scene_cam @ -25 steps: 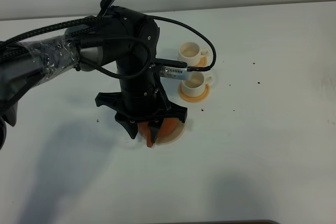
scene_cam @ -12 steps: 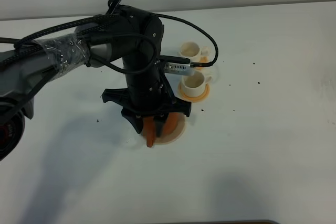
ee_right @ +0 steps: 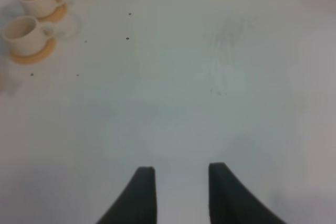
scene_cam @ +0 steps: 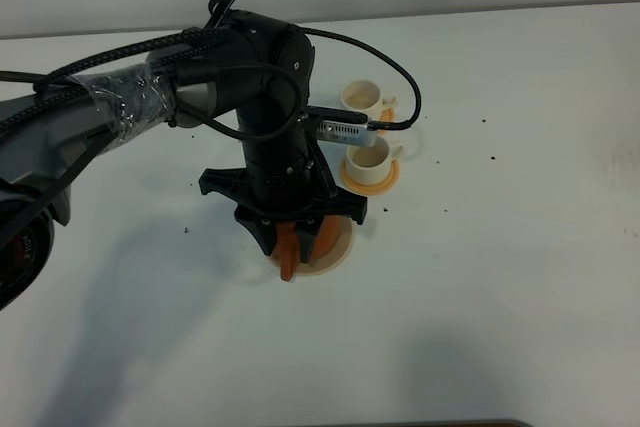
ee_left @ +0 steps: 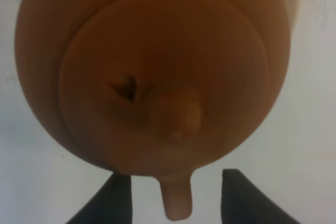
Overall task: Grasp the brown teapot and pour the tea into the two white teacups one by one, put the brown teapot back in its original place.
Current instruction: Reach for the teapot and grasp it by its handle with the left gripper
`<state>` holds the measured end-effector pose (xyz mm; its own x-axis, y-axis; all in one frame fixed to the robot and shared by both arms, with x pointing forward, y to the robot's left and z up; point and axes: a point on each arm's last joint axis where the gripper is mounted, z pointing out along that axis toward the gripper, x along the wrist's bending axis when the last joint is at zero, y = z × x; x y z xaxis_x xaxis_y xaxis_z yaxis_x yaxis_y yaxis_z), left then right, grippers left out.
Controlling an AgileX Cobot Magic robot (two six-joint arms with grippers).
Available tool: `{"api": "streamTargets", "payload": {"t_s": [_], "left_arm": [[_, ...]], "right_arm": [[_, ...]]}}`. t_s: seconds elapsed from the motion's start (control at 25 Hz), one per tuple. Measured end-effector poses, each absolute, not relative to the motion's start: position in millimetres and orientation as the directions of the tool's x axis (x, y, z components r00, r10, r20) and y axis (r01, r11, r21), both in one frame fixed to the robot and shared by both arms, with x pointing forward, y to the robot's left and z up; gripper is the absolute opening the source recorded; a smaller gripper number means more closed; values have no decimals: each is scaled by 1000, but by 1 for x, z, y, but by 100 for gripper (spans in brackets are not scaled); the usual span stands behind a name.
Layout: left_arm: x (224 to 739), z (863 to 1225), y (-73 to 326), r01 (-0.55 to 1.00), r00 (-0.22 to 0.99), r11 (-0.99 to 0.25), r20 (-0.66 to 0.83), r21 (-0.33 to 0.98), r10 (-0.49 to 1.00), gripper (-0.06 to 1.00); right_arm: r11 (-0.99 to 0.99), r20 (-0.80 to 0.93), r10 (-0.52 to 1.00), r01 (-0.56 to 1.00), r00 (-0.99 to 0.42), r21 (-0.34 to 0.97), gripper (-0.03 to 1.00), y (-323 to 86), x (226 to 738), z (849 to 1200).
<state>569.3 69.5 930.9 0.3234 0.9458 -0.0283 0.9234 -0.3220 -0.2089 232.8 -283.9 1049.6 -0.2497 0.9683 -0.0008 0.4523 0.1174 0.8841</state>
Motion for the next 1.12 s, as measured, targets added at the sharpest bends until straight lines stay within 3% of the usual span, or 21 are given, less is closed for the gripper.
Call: {"api": "streamTargets", "payload": {"t_s": [0.64,1.04,1.12], "left_arm": [[569,923,68,919,316,-317,-41,-233,948,38],[570,921,69,925,304,-301,-24,-233,952,12],[570,921,69,925,304,-300,-22,-233,952,11]], "right_arm": [[117,-1,968,452,-250,884,24,-284,233,1050],[117,-1,968,452,-250,884,24,-284,233,1050],[117,-1,968,452,-250,884,24,-284,233,1050]]}}
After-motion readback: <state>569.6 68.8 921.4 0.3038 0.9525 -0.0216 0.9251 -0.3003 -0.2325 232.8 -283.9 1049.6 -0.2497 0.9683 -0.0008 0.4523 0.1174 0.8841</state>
